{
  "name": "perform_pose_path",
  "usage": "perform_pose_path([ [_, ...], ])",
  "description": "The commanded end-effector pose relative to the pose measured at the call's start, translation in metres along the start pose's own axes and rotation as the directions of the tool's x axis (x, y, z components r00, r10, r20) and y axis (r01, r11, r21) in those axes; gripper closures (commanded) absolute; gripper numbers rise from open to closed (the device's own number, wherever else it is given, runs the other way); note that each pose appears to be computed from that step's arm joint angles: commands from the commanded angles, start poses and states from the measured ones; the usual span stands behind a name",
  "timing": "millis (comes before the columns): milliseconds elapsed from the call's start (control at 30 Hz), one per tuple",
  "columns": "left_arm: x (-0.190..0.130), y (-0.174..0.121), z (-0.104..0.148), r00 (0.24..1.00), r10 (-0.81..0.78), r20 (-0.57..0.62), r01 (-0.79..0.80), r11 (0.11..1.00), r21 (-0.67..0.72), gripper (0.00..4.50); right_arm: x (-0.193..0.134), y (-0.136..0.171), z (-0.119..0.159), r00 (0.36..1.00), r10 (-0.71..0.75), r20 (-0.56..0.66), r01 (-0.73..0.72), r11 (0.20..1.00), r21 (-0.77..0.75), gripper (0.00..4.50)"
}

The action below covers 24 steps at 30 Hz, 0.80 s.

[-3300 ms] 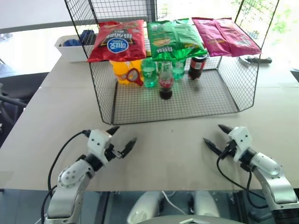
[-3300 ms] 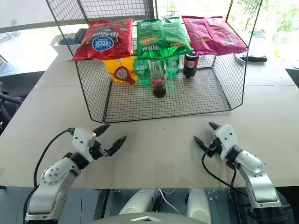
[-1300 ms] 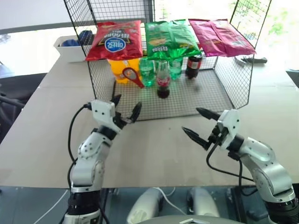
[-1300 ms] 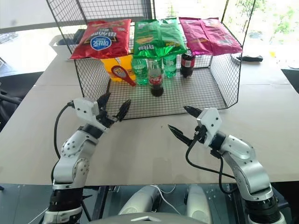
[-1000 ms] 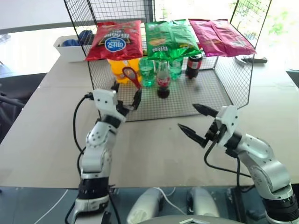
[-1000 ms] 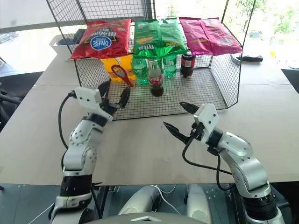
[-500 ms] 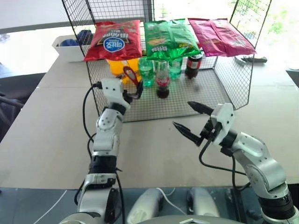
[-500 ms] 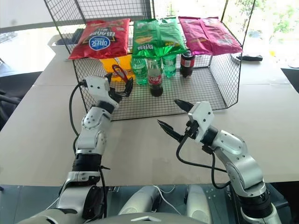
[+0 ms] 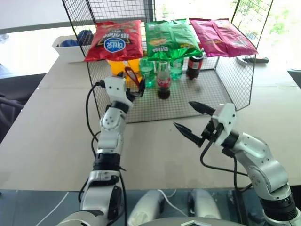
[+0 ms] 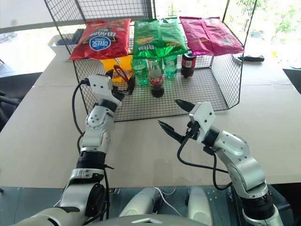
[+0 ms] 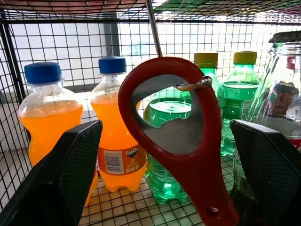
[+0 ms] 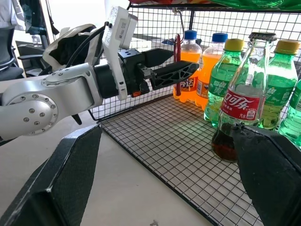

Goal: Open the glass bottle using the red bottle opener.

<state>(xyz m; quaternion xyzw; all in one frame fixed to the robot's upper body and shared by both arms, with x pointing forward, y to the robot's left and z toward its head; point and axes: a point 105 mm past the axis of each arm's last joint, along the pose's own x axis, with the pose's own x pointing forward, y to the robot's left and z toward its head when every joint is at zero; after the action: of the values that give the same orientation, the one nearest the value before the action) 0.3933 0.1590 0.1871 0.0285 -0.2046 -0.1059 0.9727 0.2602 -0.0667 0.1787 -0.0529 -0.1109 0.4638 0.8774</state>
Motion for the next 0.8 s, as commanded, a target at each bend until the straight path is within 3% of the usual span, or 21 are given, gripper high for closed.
perform_pose_path([
  [33, 0.003, 0.000, 0.014, 0.998, 0.004, 0.059, -0.005, 1.000, 0.012, 1.66, 0.001, 0.003, 0.012, 0.999, 0.020, 0.035, -0.018, 0.999, -0.037, 0.00],
  [233, 0.000, 0.000, 0.013, 0.998, 0.011, 0.059, -0.012, 1.000, 0.018, 4.34, 0.002, 0.002, 0.011, 0.999, 0.023, 0.034, -0.022, 0.999, -0.039, 0.00],
  [267, 0.000, 0.000, 0.013, 0.998, 0.015, 0.060, -0.017, 1.000, 0.023, 4.47, 0.002, 0.002, 0.011, 0.999, 0.024, 0.033, -0.022, 0.999, -0.040, 0.00],
  [467, -0.007, 0.006, 0.018, 0.995, 0.065, 0.077, -0.078, 0.983, 0.169, 4.47, 0.002, 0.002, 0.010, 0.999, 0.026, 0.032, -0.025, 0.999, -0.041, 0.00],
  [800, -0.014, 0.007, 0.038, 0.981, 0.091, 0.172, -0.173, 0.812, 0.557, 4.47, 0.002, 0.002, 0.009, 0.999, 0.027, 0.028, -0.026, 0.999, -0.038, 0.00],
])
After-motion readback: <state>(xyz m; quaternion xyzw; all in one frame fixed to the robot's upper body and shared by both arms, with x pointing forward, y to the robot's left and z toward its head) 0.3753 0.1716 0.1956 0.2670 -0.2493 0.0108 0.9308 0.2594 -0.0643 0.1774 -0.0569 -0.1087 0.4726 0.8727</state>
